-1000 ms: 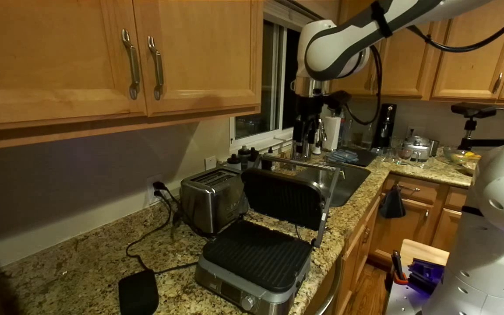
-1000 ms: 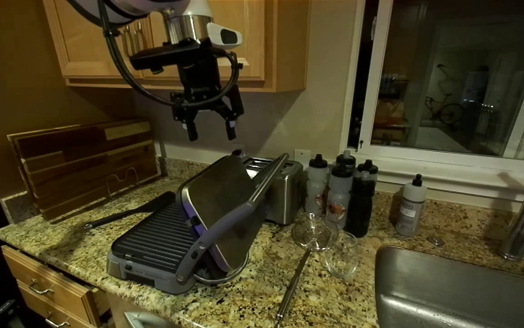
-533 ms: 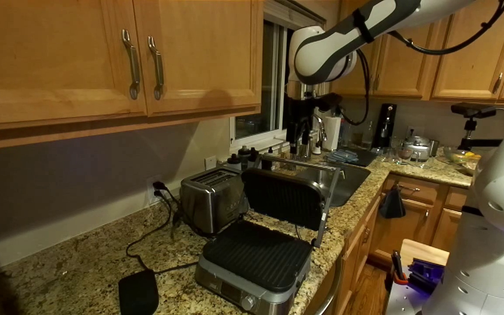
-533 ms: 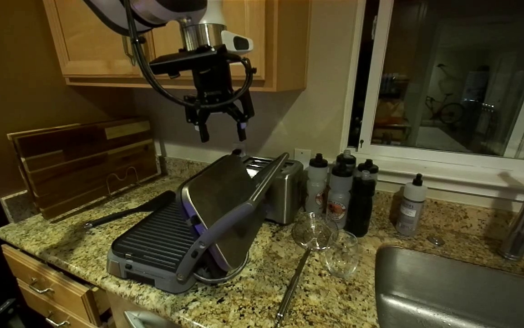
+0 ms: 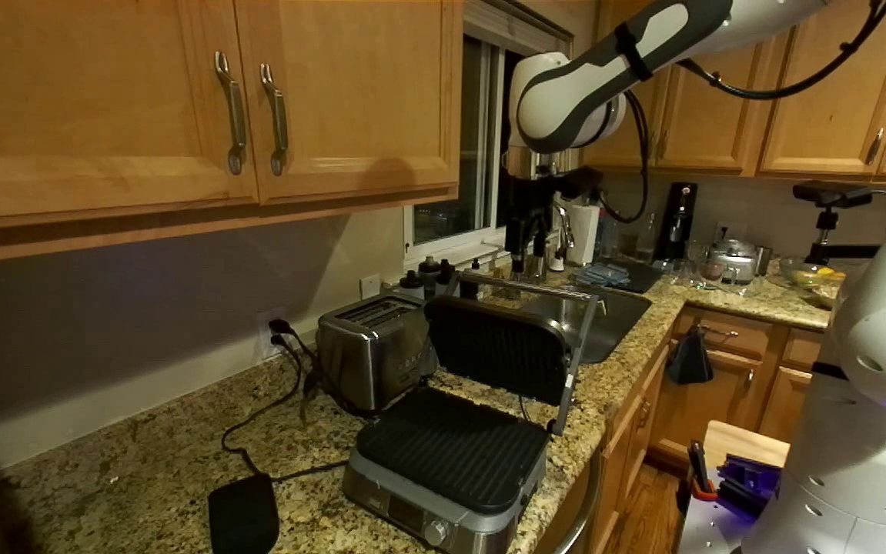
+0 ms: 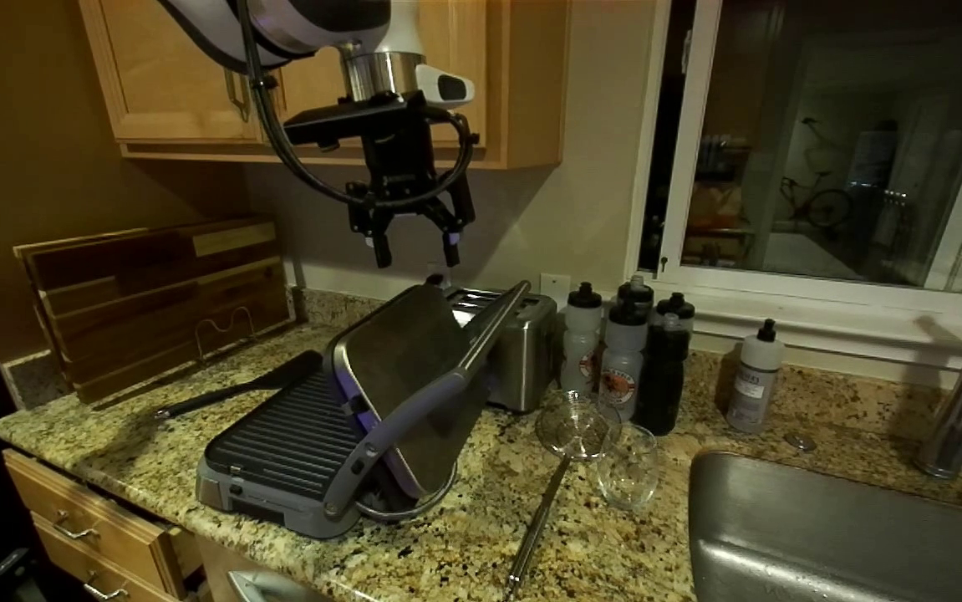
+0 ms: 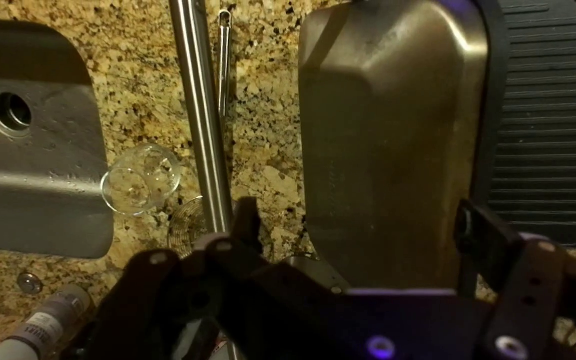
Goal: Close the sandwich maker
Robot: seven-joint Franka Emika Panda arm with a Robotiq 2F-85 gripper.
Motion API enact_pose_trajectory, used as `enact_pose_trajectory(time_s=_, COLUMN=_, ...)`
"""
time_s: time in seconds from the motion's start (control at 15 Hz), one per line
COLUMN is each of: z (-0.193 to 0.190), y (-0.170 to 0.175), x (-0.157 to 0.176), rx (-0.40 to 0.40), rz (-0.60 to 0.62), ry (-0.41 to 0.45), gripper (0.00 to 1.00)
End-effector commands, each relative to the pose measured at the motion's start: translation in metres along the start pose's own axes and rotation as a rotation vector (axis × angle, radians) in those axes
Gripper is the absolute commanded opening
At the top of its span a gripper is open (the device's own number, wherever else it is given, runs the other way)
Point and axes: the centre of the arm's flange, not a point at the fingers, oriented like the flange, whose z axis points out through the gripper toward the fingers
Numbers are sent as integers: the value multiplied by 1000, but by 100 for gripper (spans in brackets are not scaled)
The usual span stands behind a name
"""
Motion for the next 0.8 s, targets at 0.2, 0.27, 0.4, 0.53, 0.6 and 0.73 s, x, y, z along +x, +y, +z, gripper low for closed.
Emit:
enact_pose_trajectory(time_s=0.2, z=25, y=48, x=13, rx=-15, rz=92, ry=48, gripper=100)
enact_pose_trajectory(time_s=0.27, z=29, y=53, x=14, rx=-11, rz=98, ry=57, gripper=100)
enact_pose_trajectory(time_s=0.4, z=37, y=59, x=17, rx=23, rz=104, ry=91, gripper=100)
enact_pose_trajectory(time_s=0.53, z=45, y=62, x=20, rx=38, rz=122, ry=111, gripper=100)
enact_pose_trajectory(time_s=0.6, z=52, y=65, x=22, rx=51, rz=129, ry=116, gripper=100)
enact_pose_trajectory(time_s=0.73, z=61, y=67, x=25, rx=58, rz=137, ry=124, gripper=100)
